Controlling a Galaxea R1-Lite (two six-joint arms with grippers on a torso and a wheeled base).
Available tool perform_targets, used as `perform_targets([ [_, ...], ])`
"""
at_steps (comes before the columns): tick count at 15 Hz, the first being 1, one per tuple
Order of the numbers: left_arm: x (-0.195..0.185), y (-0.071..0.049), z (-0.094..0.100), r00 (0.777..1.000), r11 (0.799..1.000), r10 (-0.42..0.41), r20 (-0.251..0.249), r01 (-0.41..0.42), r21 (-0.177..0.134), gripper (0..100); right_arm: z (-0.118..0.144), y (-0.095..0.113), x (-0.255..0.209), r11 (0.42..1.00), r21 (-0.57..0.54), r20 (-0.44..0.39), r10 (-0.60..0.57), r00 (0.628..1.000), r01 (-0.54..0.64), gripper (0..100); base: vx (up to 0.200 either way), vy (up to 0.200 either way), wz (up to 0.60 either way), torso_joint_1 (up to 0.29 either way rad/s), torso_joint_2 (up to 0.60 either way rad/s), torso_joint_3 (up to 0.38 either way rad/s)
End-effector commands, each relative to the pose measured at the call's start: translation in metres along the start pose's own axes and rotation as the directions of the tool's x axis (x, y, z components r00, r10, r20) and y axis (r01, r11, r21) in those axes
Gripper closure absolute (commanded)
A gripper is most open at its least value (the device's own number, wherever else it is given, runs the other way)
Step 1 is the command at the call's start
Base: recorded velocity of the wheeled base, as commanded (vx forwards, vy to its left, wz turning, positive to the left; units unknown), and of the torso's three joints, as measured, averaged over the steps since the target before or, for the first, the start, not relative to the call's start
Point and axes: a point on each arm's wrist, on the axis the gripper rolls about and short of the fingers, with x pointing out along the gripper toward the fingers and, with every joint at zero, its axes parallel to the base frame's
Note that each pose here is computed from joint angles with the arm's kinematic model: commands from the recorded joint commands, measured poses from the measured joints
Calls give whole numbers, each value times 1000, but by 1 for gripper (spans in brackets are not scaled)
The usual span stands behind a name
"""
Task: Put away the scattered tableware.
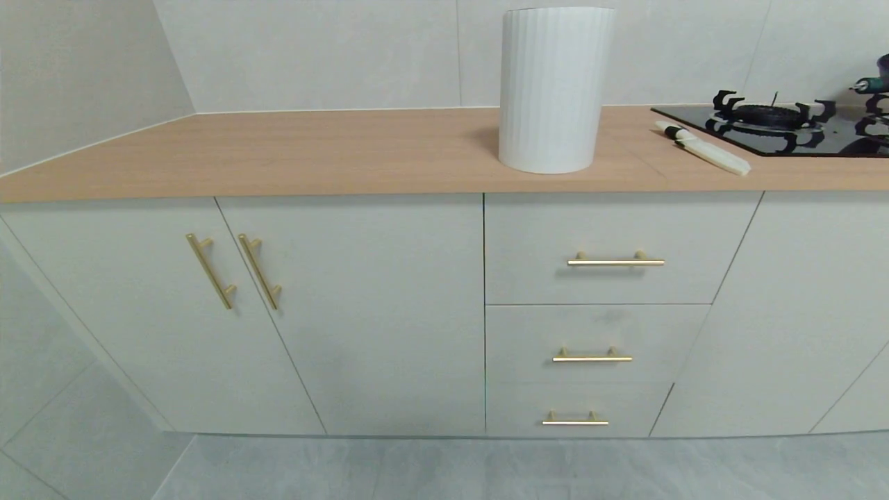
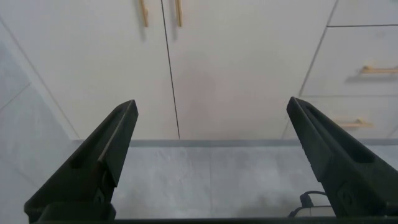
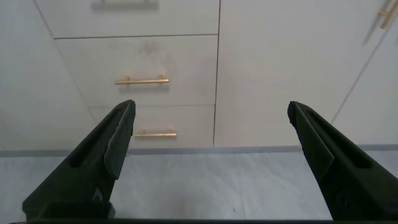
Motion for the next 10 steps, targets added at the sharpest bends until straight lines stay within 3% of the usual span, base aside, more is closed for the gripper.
perform_targets([
  [1,0,0,0,1000,1000,-1,0,1,0,0,0,0,0,1000,0,-2,0,1000,0,0,200,0,0,2,7,2],
  [10,0,0,0,1000,1000,-1,0,1,0,0,0,0,0,1000,1,-2,0,1000,0,0,200,0,0,2,0,5],
])
